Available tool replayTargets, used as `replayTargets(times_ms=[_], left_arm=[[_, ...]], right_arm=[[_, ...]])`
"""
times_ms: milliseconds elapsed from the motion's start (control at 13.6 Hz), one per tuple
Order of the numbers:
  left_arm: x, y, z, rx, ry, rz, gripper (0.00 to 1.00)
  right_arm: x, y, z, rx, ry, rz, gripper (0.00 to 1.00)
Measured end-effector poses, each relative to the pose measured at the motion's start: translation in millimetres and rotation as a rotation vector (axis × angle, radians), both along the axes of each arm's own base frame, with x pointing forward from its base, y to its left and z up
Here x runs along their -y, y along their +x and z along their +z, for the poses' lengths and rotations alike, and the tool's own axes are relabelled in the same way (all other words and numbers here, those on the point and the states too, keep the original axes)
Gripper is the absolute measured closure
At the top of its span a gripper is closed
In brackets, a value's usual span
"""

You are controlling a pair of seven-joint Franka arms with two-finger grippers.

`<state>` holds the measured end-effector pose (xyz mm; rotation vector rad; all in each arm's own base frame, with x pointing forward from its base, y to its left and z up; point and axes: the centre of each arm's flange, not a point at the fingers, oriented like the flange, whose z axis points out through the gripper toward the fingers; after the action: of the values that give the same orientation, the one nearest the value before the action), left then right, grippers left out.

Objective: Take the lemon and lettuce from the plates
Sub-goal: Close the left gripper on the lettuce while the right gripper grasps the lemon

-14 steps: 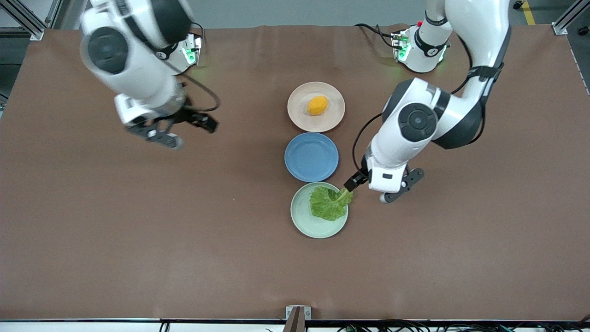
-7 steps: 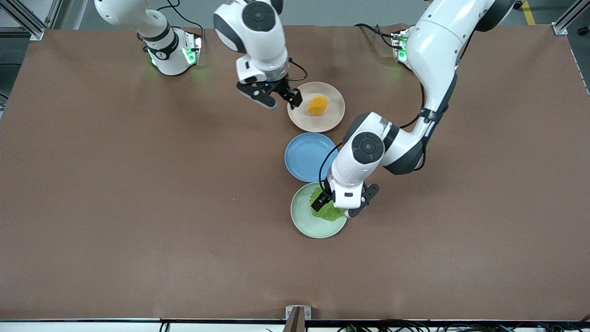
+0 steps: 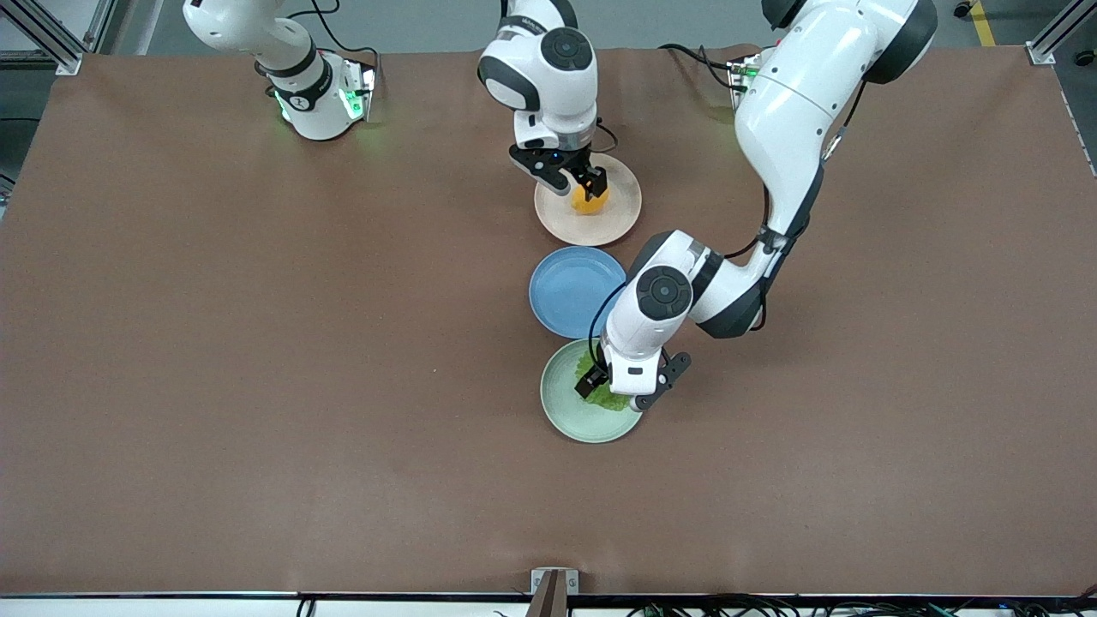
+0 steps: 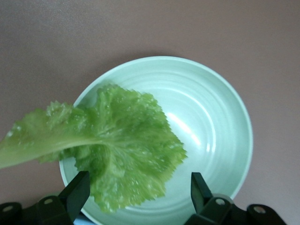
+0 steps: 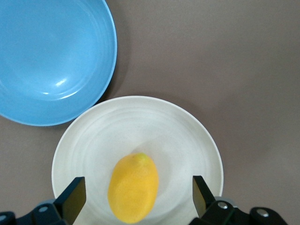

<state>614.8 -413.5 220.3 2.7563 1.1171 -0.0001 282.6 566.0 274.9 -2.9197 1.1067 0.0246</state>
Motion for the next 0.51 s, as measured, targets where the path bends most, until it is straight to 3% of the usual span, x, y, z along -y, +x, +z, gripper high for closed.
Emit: replayTargets(times_ms=[294,514], left_arm=[[-1.9,-3.1,-12.5,-0.015,0.013,-0.004,0.19],[-1.0,-5.1,-14.2,-0.018,0.015,-0.007,0.21]], right_arm=[[-15.3,7.7,-47.7,0.023,0.004,-0.080,0.00],[-32.0,2.0,-70.0,0.023,-0.006,-0.082,0.00]])
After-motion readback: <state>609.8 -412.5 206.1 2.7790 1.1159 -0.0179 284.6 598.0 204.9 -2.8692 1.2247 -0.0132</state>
